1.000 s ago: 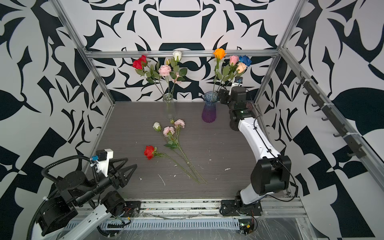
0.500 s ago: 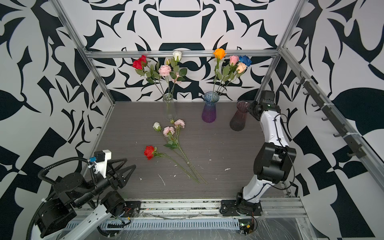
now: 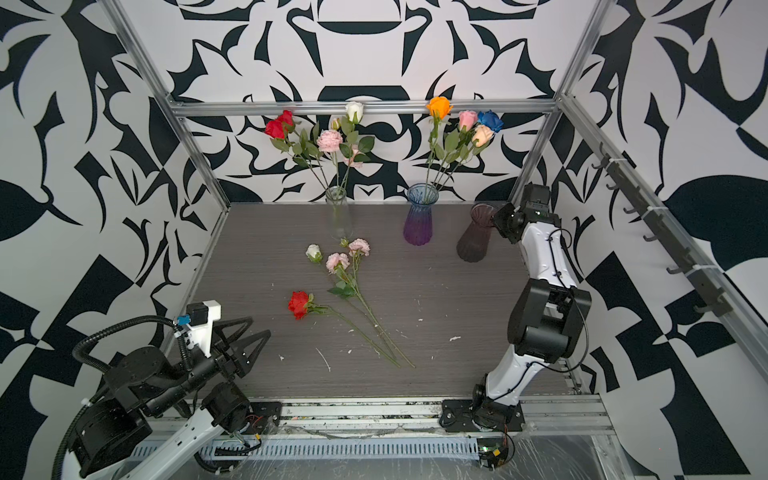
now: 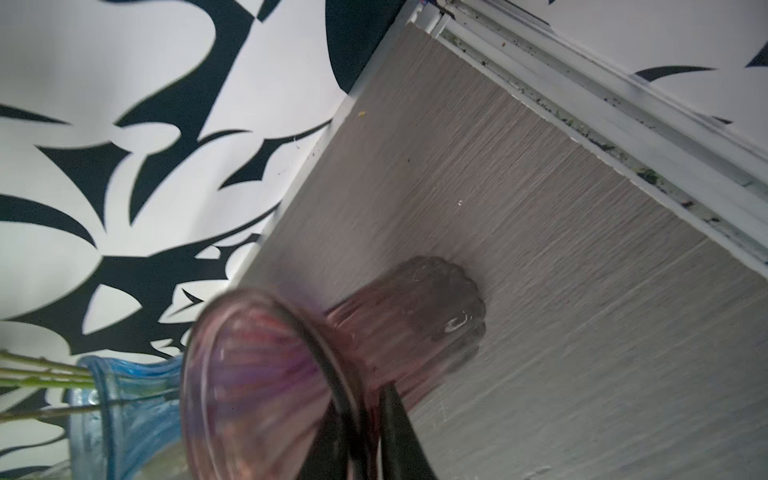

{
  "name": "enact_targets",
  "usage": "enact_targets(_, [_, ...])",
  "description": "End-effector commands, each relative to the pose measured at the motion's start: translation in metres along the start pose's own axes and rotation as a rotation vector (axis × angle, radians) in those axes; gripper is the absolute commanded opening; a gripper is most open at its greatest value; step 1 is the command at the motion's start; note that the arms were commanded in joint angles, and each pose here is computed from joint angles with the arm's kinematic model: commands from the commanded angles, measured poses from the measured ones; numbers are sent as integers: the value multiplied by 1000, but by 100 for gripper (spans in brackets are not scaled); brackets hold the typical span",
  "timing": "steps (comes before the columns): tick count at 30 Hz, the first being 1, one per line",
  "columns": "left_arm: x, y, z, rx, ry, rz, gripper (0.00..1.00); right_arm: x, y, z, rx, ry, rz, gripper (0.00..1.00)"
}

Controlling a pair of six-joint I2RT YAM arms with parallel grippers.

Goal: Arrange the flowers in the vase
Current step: 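Move the right gripper to the dark pink vase and grasp its rim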

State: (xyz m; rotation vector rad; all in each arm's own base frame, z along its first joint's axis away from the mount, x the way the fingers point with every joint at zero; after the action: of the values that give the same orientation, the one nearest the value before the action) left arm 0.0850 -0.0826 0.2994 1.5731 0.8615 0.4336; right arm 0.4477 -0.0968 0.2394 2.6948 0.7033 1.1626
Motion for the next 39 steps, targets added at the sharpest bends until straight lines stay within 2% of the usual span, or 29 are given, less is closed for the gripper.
enact_targets(1, [1, 0, -4, -10, 6, -6, 77, -6, -13, -5, 33, 4, 1, 2])
enact_targets(7, [1, 0, -5, -12, 6, -8, 77, -6, -33, -39, 16, 75, 50, 0])
enact_targets(10, [1, 0, -6, -15, 8, -7, 76, 2, -55, -68, 0, 111, 22, 0])
enact_targets(13, [1, 1, -5, -16, 5, -7, 77, 15, -93, -90, 21, 131, -77, 0])
enact_targets(20, [0, 1, -3, -8, 0, -5, 77, 31, -191, -113, 168, 133, -332, 0])
enact_targets(26, [0, 0, -1, 0, -2, -5, 76, 46, -250, -122, 194, 109, -576, 0])
enact_targets(32, [0, 0, -1, -4, 4, -5, 76, 51, -296, -117, 251, 111, -664, 0])
enact_targets(39, [1, 0, -1, -4, 6, -6, 76, 58, -342, -124, 338, 169, -644, 0])
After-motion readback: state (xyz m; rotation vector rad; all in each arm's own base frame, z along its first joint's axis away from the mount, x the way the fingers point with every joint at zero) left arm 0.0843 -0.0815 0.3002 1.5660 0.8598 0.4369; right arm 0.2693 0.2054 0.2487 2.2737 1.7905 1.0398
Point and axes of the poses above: each gripper's point midway between its finger pads, its own z axis out along the fingers, its own x axis along the line the jaws close on, y = z × x, the point moved 4 cm from there along -z, back along the fingers, and after that the axes turned 10 degrees about z, right-handed, at the moved point
